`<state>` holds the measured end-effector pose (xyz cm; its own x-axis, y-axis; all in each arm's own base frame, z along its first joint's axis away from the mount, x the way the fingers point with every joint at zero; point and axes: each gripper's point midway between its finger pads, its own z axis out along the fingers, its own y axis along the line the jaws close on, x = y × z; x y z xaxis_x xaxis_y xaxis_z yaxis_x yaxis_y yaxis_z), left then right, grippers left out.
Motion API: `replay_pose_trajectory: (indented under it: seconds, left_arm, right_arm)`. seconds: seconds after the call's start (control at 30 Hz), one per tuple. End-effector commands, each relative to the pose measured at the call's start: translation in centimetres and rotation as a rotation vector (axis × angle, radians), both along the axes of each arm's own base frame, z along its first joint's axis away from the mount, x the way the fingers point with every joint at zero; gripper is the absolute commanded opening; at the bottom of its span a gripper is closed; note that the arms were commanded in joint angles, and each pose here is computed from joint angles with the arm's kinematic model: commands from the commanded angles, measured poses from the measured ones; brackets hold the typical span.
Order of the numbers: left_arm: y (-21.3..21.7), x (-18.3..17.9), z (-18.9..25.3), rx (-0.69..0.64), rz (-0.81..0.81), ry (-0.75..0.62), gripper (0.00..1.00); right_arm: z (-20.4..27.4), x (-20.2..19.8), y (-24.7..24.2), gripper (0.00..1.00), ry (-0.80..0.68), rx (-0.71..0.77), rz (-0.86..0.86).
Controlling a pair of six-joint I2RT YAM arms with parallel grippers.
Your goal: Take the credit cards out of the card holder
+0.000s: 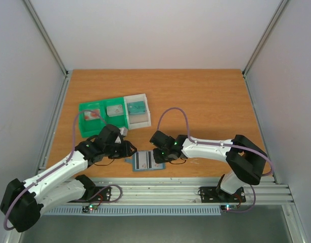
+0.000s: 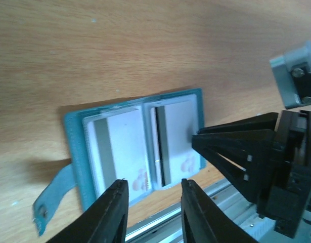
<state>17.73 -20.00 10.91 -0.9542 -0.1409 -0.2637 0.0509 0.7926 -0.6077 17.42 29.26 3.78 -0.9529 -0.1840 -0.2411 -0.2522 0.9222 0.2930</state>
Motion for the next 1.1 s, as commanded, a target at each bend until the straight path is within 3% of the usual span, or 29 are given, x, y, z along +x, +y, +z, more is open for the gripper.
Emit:
replay_pose_trajectory:
  seconds: [0.0, 0.37, 1.07]
  left_arm:
    - [-2.8, 0.3, 0.4, -0.164, -0.032, 0.0, 0.29]
    - [-5.5, 0.9, -2.1, -0.25, -0.086, 0.067, 0.23]
    - [-6.0, 0.7, -8.0, -0.256, -0.062, 0.147, 0.18]
  right_arm:
    - [-0.9, 0.2, -0.5, 0.13, -0.007, -0.017, -0.004]
    - [-2.1, -0.3, -2.1, 0.09, 0.009, -0.044, -0.027]
    - [-2.7, -0.6, -2.0, 0.08, 0.027, -0.032, -0.04]
